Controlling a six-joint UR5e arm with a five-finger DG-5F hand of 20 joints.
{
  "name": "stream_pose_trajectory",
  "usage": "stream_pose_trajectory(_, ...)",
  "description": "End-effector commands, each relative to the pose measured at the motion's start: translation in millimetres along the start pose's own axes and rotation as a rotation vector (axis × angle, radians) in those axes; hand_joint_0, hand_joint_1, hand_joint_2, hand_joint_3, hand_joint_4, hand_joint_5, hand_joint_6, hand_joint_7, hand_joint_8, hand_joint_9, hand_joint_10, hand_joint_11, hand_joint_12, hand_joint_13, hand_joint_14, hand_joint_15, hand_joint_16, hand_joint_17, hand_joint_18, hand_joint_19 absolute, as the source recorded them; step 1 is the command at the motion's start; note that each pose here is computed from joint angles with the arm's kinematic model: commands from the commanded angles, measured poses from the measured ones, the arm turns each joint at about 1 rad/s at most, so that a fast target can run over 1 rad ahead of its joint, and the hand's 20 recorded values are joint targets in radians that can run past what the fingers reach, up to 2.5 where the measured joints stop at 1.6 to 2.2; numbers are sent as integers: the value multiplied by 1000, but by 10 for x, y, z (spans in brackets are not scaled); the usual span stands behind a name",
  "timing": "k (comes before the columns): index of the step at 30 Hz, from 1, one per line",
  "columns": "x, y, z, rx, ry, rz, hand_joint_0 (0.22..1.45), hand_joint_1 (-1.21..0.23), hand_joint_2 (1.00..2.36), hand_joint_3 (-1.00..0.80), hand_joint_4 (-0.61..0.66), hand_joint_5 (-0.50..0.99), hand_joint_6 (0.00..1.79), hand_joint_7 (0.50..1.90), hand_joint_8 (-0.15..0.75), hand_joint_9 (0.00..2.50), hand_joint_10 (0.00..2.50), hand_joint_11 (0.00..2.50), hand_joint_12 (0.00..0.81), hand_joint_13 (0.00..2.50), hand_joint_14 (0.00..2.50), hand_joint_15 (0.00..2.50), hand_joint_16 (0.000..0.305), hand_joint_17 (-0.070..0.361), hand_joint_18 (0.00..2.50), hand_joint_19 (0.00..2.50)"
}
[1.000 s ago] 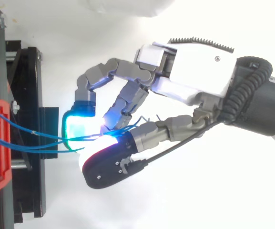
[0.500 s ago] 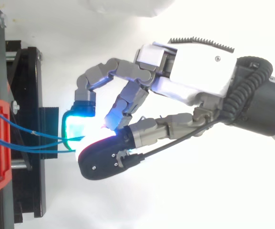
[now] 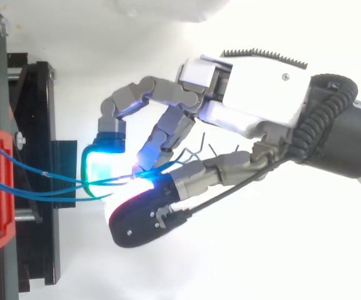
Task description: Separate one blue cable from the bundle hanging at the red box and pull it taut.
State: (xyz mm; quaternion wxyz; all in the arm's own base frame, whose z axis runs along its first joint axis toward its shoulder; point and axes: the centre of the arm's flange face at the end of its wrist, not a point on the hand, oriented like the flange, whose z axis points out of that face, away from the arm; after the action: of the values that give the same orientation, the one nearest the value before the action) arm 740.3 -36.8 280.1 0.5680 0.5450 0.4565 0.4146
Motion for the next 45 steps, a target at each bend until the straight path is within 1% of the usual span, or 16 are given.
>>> stream_pose_trajectory(1, 2, -10, -2, 3, 2, 5, 832, -919, 1000, -500, 182, -204, 848, 1118, 333, 1214, 11, 1626, 399, 1174, 28, 854, 42, 95, 955, 610)
stream_pose_trajectory(3, 3, -3, 1, 2, 2, 9, 820, -920, 1000, -500, 181, -203, 849, 1130, 328, 1213, 14, 1615, 399, 1175, 29, 855, 42, 94, 962, 604)
stream_pose_trajectory(6, 1, -12, -3, 4, 2, 14, 733, -892, 1000, -500, 178, -200, 852, 1122, 335, 1221, 12, 1599, 399, 1179, 28, 853, 42, 94, 980, 598)
stream_pose_trajectory(8, 1, -12, -3, 4, 2, 14, 600, -815, 1000, -500, 183, -199, 847, 1114, 340, 1239, 11, 1592, 406, 1185, 28, 866, 43, 97, 979, 634)
stream_pose_trajectory(10, 1, -1, -5, 3, 4, 14, 569, -754, 1000, -500, 190, -197, 843, 1099, 338, 1243, 11, 1584, 411, 1196, 26, 859, 45, 100, 991, 636)
stream_pose_trajectory(16, 1, -12, -3, 4, 2, 15, 535, -617, 1000, -500, 185, -188, 823, 1085, 343, 1270, 12, 1548, 420, 1214, 27, 865, 47, 106, 1021, 655)
stream_pose_trajectory(17, 2, -4, 0, 3, 2, 16, 557, -568, 1000, -500, 174, -183, 811, 1102, 330, 1273, 14, 1549, 414, 1213, 25, 858, 47, 105, 1018, 671)
stream_pose_trajectory(19, 2, -4, 0, 3, 2, 16, 598, -535, 1000, -500, 162, -178, 802, 1128, 321, 1286, 14, 1560, 402, 1215, 26, 869, 45, 101, 1015, 686)
stream_pose_trajectory(21, 2, -4, 0, 3, 2, 16, 627, -542, 1004, -457, 152, -175, 800, 1131, 325, 1291, 14, 1554, 402, 1219, 27, 873, 45, 101, 1018, 689)
stream_pose_trajectory(23, 0, -12, -3, 4, 1, 15, 624, -614, 1012, -346, 165, -179, 799, 1135, 315, 1272, 14, 1558, 405, 1222, 26, 879, 46, 104, 1022, 697)
stream_pose_trajectory(24, 0, -12, -3, 4, 1, 15, 620, -631, 1014, -326, 163, -180, 798, 1141, 315, 1271, 14, 1548, 407, 1218, 26, 871, 46, 104, 1021, 701)
stream_pose_trajectory(26, -2, -1, -5, 3, 1, 16, 622, -724, 1019, -214, 154, -187, 805, 1190, 316, 1257, 15, 1562, 407, 1211, 26, 881, 46, 105, 1022, 691)
stream_pose_trajectory(29, -2, -1, -5, 3, 1, 16, 637, -762, 1020, -189, 149, -194, 824, 1163, 323, 1249, 14, 1572, 408, 1207, 24, 867, 47, 105, 1022, 680)
stream_pose_trajectory(31, -2, -12, -3, 4, -1, 15, 655, -801, 1020, -203, 157, -201, 835, 1134, 324, 1232, 14, 1559, 408, 1202, 27, 869, 47, 105, 1021, 677)
stream_pose_trajectory(35, 0, -3, 1, 2, -1, 17, 705, -869, 1018, -276, 172, -207, 846, 1130, 328, 1222, 13, 1581, 407, 1194, 27, 867, 47, 105, 1014, 651)
stream_pose_trajectory(45, 11, -11, -5, 4, 2, 15, 782, -903, 1002, -473, 166, -206, 852, 1078, 332, 1218, 13, 1577, 401, 1188, 27, 865, 45, 100, 1001, 633)
